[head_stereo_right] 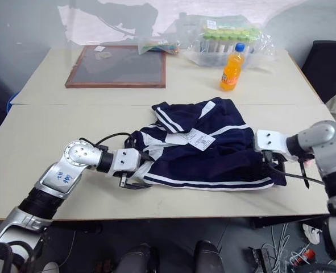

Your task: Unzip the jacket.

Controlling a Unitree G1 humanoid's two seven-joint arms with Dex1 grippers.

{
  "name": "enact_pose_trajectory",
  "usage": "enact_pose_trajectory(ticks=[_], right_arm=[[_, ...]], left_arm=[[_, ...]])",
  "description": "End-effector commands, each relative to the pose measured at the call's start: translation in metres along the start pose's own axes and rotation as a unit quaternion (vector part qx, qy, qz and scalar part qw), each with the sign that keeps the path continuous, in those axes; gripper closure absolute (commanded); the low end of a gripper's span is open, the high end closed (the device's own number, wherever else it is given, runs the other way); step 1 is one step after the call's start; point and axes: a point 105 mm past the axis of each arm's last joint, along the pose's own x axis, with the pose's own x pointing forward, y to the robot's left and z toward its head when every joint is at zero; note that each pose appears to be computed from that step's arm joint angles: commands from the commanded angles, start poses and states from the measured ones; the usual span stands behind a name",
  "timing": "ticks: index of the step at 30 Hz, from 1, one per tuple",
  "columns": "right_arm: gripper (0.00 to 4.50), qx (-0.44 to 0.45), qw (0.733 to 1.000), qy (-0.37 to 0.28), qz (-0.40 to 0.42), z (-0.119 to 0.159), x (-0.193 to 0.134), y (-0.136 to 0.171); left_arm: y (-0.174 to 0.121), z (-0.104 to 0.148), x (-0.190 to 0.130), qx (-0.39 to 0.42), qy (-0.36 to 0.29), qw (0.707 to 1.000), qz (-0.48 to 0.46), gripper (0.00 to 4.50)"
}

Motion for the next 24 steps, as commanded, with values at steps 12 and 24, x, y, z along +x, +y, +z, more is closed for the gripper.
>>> enact_pose_trajectory(ticks=[12,24], right_arm=[[2.79,0.029,0.997,0.013,0.071,-0.016,0.021,0.017],[4.4,0.048,0.991,-0.067,0.106,0.001,-0.002,0.057]], left_arm=[[-0.003,-0.007,-0.01,-0.014,0.009,1.0,0.007,2.86],[-0.055,-0.008,-0.042,-0.025,0.012,0.997,-0.072,4.5]])
